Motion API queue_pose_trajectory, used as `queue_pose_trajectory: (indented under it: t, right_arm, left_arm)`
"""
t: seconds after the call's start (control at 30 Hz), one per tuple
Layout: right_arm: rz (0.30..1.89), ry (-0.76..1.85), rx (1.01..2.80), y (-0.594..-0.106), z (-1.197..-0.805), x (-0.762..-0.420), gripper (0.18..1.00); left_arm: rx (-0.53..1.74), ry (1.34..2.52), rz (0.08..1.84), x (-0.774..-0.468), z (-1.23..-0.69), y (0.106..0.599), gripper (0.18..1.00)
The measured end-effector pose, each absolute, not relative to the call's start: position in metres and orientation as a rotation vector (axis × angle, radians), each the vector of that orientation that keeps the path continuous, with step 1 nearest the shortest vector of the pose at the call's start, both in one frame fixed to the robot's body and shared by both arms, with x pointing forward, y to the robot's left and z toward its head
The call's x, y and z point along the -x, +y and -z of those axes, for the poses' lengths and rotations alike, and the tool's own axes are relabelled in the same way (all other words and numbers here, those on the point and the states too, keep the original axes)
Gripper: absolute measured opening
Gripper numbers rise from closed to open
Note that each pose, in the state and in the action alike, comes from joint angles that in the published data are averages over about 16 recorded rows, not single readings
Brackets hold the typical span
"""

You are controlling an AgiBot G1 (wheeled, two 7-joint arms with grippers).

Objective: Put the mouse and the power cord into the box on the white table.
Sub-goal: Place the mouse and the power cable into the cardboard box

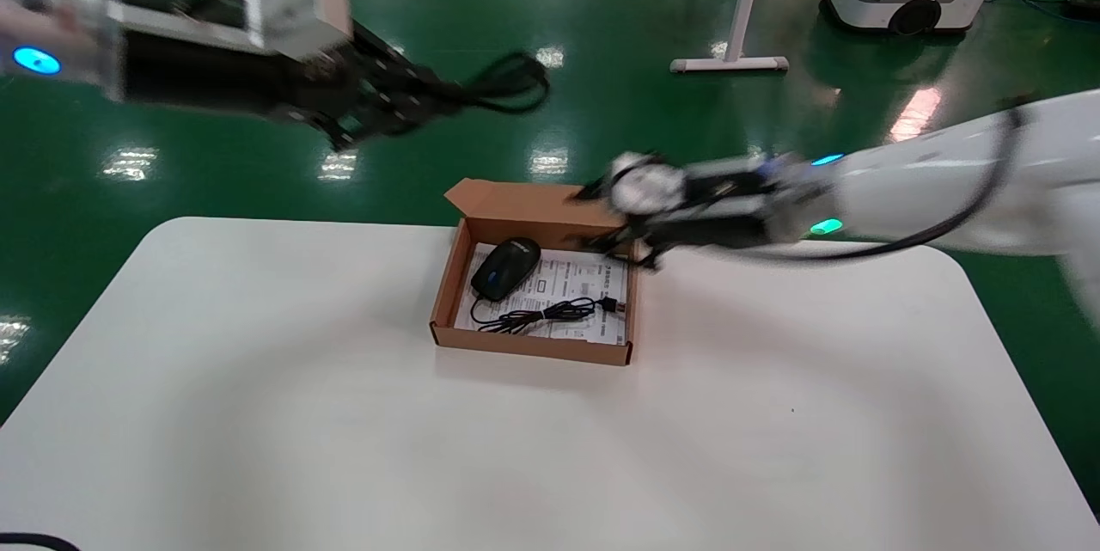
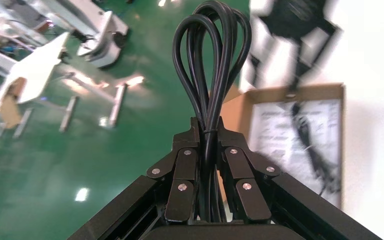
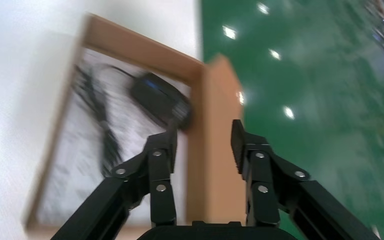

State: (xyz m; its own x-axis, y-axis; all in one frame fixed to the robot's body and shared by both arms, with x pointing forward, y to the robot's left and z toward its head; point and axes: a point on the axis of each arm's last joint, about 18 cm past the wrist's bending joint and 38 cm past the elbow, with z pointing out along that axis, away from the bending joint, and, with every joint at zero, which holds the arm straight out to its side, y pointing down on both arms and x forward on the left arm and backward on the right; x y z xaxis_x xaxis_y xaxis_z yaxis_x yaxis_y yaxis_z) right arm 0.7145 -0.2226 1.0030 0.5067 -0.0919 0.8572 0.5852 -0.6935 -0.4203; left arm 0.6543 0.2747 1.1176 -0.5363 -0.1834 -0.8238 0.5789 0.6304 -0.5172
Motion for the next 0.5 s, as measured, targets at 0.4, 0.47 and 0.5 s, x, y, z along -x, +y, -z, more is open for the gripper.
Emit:
queue_pose_trajectory:
  t: [0.4, 0.47, 0.5]
  right_arm:
    - [1.342, -0.199, 2.006, -0.336, -1.044, -0.689, 0.642]
    - [1.355, -0.180, 2.011, -0.348, -1.045, -0.686, 0.678]
    - [1.361, -0.170, 2.014, -0.353, -1.045, -0.685, 0.696]
  left_arm:
    - [-0.233, 1.969, 1.082, -0.703, -1.031, 0.218, 0.230]
    - [-0.223, 1.975, 1.057, -0.709, -1.022, 0.214, 0.230]
    - [-0.219, 1.977, 1.043, -0.712, -1.018, 0.212, 0.230]
